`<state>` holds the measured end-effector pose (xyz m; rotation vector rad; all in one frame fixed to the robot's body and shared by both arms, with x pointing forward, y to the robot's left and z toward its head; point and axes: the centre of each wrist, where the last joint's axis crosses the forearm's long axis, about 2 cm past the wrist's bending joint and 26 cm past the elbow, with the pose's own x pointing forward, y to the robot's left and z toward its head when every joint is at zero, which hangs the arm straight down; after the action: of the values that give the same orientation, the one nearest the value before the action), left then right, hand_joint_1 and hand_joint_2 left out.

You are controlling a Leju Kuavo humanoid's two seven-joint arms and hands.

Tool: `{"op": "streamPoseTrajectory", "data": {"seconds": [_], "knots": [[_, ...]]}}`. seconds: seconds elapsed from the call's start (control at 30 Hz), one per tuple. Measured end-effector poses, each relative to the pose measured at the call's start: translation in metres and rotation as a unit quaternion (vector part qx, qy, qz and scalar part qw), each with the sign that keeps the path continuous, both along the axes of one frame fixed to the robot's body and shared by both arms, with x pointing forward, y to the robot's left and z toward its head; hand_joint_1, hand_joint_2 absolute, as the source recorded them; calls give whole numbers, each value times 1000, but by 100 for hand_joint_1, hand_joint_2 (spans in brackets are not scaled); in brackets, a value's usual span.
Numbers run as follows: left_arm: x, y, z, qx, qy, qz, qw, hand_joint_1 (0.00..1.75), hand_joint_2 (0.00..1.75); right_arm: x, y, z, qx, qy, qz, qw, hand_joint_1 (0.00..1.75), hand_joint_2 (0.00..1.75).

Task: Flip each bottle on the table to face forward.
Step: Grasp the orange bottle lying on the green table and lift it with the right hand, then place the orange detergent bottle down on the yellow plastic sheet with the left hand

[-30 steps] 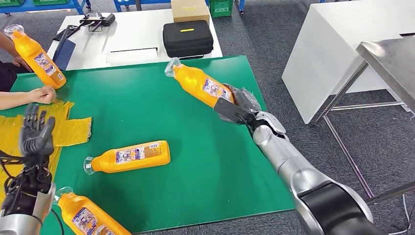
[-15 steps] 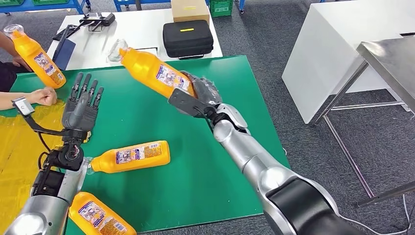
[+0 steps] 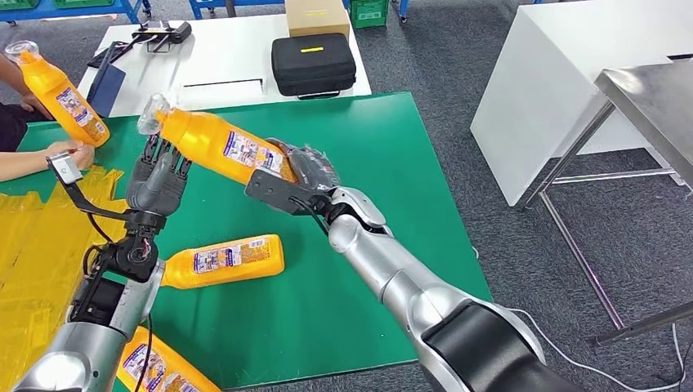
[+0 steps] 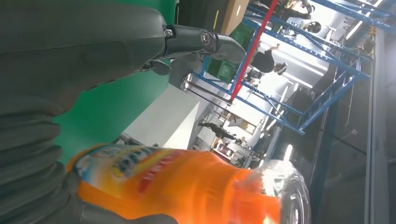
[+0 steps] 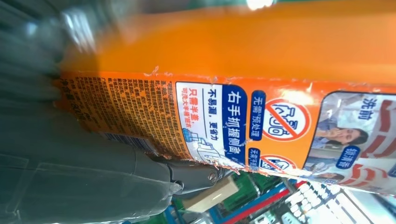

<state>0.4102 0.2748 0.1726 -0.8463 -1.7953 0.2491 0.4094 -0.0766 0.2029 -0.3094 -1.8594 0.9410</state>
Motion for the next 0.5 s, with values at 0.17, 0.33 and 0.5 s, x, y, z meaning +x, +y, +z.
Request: {"op": "streamPoseTrajectory", "data": {"seconds": [0.17,0.33,0.5], "knots": [[0,-7,4,1,-3,-9,1000,0,175,-5,11,0,-13,15,6,1000,175,175],[-1,-16,5,2,-5,-23,1000,0,175,-6,17,2,-25,28,9,999,175,175],[-2,-25,8,8,-10,-36,999,0,175,-3,17,5,-36,36,4,999,175,175]]}}
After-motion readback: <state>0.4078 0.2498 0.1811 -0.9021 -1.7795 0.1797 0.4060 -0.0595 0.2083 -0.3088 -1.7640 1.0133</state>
